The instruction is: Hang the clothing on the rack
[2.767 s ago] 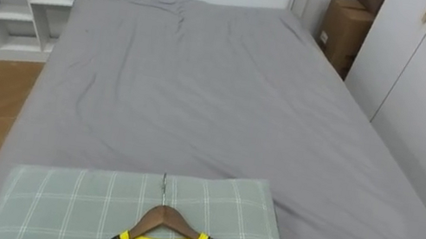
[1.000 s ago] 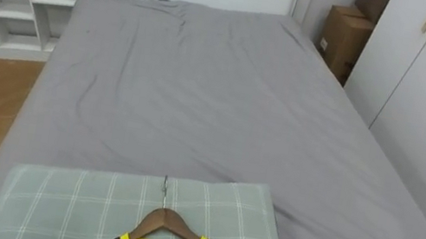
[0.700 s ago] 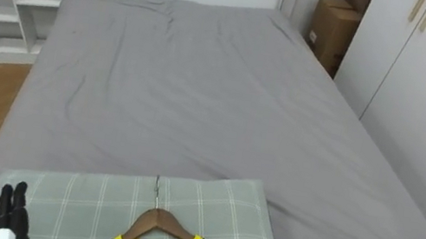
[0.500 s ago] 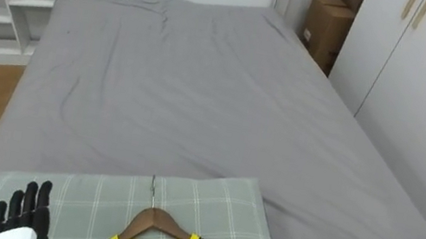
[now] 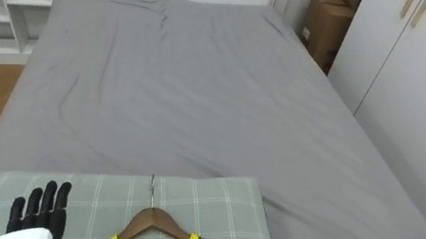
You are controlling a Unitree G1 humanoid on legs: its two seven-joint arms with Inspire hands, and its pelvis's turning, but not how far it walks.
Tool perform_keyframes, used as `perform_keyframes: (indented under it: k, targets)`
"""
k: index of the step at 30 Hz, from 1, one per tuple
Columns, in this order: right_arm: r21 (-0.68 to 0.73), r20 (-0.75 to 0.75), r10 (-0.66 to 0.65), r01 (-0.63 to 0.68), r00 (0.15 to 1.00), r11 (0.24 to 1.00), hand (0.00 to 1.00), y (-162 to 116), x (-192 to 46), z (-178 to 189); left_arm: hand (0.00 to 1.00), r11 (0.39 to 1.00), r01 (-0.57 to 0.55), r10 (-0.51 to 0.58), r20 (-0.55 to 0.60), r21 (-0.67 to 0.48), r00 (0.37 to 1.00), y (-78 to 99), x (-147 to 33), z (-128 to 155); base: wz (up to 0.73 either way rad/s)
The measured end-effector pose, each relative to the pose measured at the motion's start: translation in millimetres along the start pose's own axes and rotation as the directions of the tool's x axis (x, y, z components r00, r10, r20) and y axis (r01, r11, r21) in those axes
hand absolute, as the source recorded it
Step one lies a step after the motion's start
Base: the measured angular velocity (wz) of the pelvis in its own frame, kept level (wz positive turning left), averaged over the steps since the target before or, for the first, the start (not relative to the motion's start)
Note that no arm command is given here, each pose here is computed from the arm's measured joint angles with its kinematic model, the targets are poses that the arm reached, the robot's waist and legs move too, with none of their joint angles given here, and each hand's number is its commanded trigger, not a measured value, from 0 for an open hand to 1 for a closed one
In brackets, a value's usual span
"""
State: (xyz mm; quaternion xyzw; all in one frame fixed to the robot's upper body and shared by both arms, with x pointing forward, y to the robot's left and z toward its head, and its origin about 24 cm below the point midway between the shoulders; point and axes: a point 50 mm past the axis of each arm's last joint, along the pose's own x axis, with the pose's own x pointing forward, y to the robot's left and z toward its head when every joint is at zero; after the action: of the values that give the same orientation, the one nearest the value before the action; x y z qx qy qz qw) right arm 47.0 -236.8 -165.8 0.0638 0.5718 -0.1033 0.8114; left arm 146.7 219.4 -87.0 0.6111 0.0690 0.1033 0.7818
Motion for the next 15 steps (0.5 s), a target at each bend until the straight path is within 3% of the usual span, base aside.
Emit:
perform_keyframes:
  k: [15]
  targets:
    - [-0.014,-0.002,-0.018,0.018,1.0,1.0,0.0,-1.2,-0.4,-1.1,0.0,0.999,0.037,-0.037,-0.014,0.015,0.999,-5.4,-4.9,-3.1,0.0]
